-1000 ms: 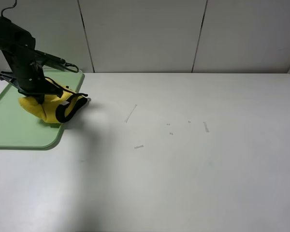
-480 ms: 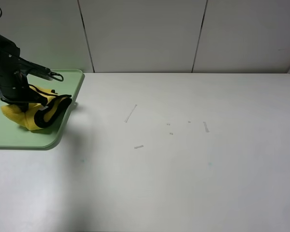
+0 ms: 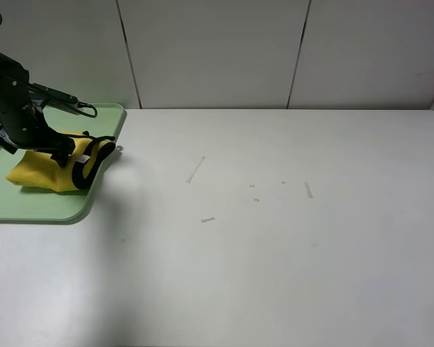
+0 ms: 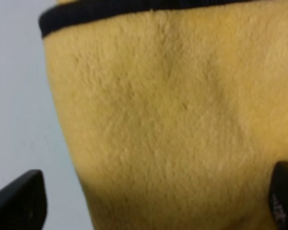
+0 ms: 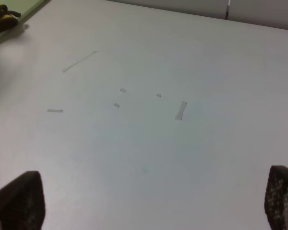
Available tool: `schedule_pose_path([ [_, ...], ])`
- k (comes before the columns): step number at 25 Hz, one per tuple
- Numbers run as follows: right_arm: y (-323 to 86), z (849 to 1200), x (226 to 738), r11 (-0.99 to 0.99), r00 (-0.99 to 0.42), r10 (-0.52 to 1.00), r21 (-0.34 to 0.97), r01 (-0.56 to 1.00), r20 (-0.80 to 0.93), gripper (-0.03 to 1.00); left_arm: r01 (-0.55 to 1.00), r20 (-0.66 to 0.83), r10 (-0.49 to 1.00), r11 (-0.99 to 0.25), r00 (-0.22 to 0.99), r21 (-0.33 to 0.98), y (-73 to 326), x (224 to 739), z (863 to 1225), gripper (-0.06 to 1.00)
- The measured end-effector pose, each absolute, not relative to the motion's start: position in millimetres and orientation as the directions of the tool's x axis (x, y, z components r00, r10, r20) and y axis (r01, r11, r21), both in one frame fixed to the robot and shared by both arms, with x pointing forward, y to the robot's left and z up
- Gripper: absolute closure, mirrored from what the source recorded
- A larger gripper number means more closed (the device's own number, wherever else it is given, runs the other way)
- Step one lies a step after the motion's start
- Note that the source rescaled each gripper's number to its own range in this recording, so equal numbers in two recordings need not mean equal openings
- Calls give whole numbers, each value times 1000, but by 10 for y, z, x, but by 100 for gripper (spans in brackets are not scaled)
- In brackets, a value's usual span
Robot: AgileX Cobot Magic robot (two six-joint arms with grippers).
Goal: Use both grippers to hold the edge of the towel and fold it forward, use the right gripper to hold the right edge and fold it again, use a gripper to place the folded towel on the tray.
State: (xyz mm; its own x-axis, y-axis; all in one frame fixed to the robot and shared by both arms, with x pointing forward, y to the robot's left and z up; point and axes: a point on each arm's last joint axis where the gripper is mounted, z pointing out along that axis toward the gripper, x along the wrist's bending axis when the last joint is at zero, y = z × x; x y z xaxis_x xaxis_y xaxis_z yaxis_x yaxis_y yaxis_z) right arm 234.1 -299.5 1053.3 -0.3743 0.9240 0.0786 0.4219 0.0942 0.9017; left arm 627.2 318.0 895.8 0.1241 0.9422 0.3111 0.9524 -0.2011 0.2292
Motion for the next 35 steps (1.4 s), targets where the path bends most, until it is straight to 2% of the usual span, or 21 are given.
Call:
schedule_pose_path([
  [3, -2995, 10533, 2341, 94, -374, 924, 902, 422, 79, -3, 952, 312, 941, -207, 130, 227, 3180, 6272, 8958, -4],
  [8, -2995, 10533, 2341, 94, -374, 924, 902, 422, 79, -3, 957, 317, 940, -201, 128, 210, 3188, 6251, 8980, -5],
  [13, -2995, 10533, 2341, 94, -374, 924, 902, 422, 79, -3, 960, 336, 936, -186, 108, 209, 3207, 6182, 9227, -5],
  [22, -2995, 10533, 2341, 94, -374, 924, 902, 422, 79, -3, 944, 393, 900, -278, 190, 180, 2976, 5820, 10055, -5],
  [23, -2995, 10533, 2341, 94, -374, 924, 902, 422, 79, -3, 939, 378, 906, -281, 191, 200, 2867, 5697, 10249, -5],
  [28, -2995, 10533, 2341, 94, -374, 924, 902, 422, 79, -3, 922, 339, 917, -301, 209, 245, 2613, 5282, 10743, -5],
  [33, -2995, 10533, 2341, 94, -374, 924, 902, 422, 79, -3, 914, 289, 925, -321, 246, 249, 2457, 4783, 11120, -5],
  [35, -2995, 10533, 2341, 94, -374, 924, 902, 422, 79, -3, 889, 254, 930, -338, 266, 308, 2403, 4621, 11260, -5],
])
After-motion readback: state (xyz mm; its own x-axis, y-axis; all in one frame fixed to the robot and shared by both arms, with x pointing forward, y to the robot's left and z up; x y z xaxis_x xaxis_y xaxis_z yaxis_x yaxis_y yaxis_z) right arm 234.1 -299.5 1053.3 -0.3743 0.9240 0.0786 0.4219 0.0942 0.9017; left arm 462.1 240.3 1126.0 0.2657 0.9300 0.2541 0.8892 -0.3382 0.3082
